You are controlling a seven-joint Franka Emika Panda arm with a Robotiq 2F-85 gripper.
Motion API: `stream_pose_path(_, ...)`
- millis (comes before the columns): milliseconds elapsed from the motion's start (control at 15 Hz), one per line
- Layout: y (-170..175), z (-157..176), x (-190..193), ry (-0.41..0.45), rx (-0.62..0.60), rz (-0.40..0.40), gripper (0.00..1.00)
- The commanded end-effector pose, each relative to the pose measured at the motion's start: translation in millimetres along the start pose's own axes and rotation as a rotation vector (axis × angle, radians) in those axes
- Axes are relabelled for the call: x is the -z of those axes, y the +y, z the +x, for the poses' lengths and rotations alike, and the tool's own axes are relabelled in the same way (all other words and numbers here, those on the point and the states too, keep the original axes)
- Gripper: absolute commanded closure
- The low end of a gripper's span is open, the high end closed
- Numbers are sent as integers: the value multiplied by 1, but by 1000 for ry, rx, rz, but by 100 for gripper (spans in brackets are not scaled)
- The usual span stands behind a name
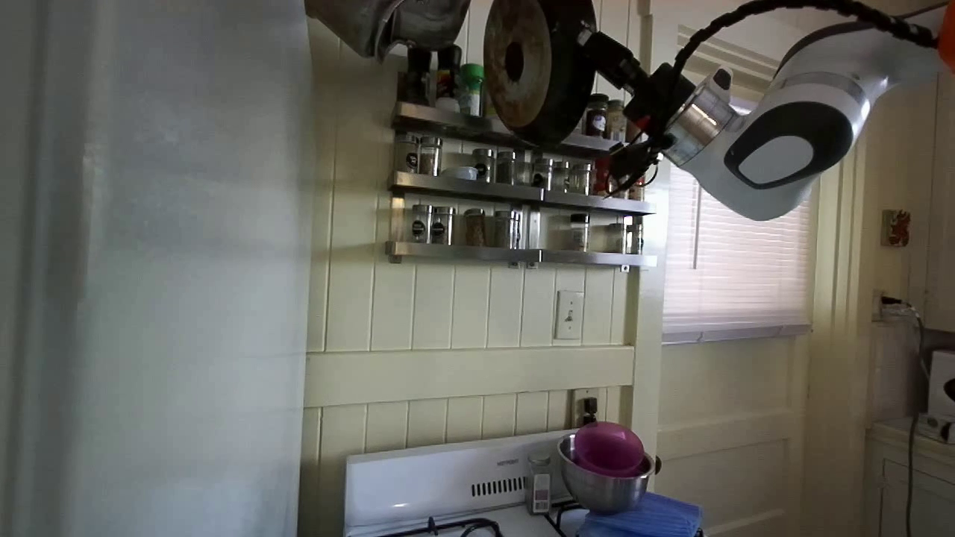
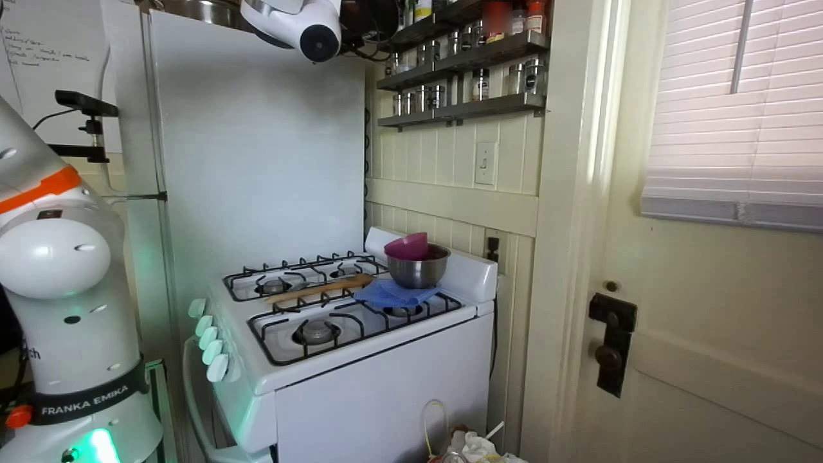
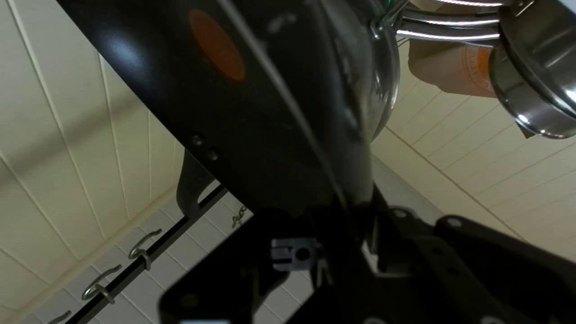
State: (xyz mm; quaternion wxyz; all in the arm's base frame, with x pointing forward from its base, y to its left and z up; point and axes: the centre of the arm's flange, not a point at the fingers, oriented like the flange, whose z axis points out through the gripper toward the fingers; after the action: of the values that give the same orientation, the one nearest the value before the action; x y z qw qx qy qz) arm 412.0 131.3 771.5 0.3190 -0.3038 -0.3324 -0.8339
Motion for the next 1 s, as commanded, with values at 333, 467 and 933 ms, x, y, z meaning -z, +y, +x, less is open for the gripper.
stream_pose_path(333,-2,16,8,15,52,-43,98)
stream_pose_path(467,-3,17,12,10,55,-53,98)
stream_pose_path(933,-3,24,11,11,87,-57,98)
